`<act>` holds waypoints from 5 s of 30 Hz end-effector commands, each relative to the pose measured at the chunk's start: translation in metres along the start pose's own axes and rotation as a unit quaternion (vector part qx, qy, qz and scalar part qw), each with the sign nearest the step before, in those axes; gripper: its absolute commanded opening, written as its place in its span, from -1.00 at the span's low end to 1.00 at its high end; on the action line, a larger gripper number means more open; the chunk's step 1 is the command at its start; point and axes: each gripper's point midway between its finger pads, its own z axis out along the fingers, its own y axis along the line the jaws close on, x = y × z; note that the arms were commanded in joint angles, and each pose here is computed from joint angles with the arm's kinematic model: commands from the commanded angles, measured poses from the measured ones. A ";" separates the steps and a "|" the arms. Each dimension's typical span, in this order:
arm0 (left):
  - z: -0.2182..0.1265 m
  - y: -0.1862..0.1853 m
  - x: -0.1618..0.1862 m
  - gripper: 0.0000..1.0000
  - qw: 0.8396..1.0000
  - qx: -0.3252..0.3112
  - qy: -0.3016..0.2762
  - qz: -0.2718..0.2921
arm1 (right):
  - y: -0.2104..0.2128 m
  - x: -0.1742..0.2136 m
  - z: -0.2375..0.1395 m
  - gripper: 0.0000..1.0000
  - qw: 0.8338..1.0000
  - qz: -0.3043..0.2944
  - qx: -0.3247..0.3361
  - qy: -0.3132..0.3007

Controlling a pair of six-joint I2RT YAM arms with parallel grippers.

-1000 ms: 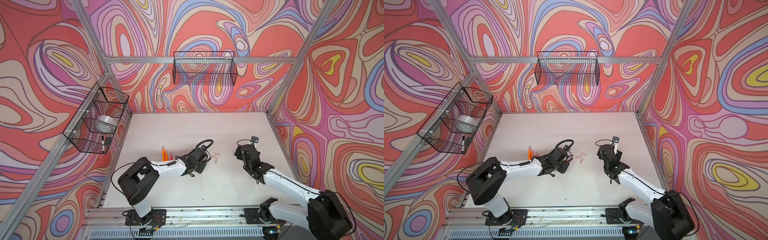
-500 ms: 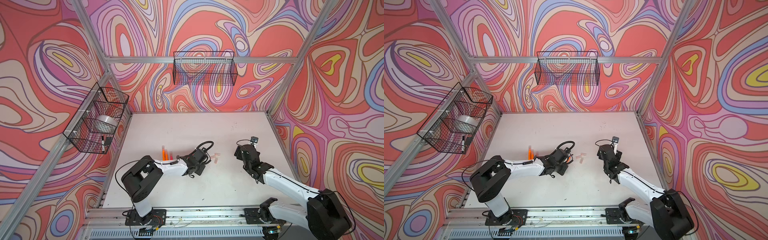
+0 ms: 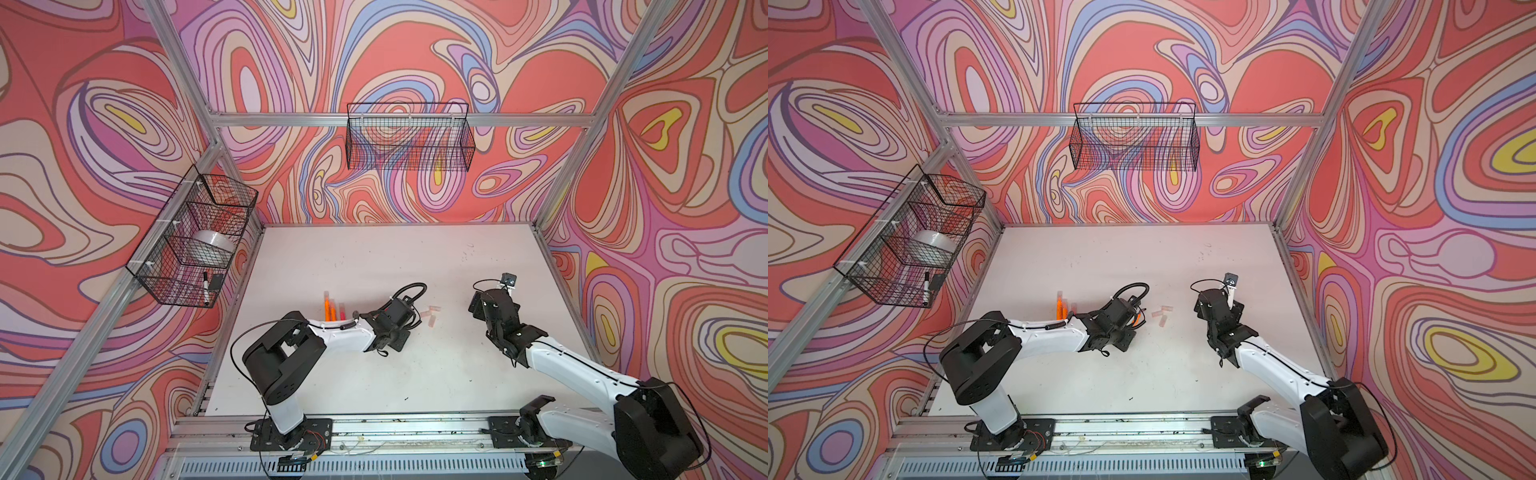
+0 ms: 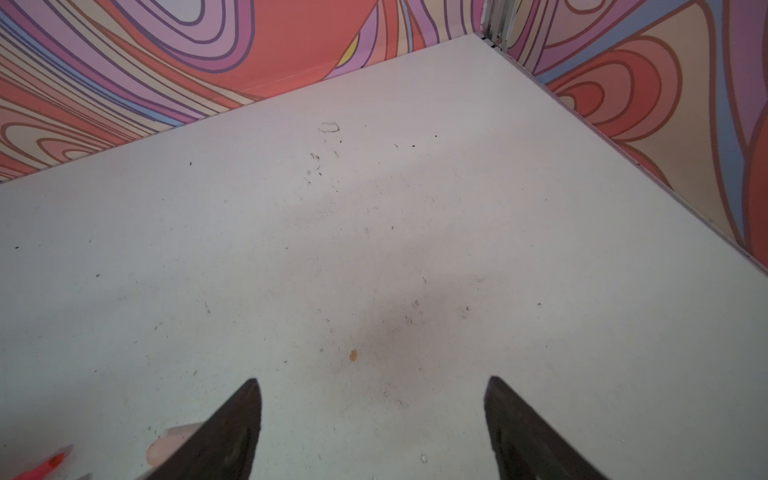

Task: Insert the pens into the pen caps
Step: 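Move the left gripper over the orange marker and grasp it, then lift the orange marker upright with the left gripper while the right gripper approaches, then hold the orange marker upright with the left gripper beside the right gripper, then move the right gripper over the translucent pink caps while the left holds the marker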

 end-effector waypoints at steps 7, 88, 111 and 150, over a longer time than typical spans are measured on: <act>0.007 0.003 0.025 -0.67 0.999 -0.005 0.048 -0.005 | 0.001 -0.005 0.000 0.73 1.000 0.001 0.000 -0.003; -0.124 -0.034 -0.036 -0.42 0.960 0.171 -0.206 -0.082 | 0.257 0.069 -0.144 -1.00 0.842 0.164 -0.490 0.154; -0.122 -0.002 -0.035 -1.00 0.960 0.096 -0.224 -0.137 | 0.244 0.069 -0.152 -0.07 0.854 0.149 -0.480 0.132; -0.150 0.083 0.038 -1.00 0.971 -0.016 -0.203 -0.126 | 0.132 0.096 -0.007 0.19 0.976 -0.035 -0.120 0.179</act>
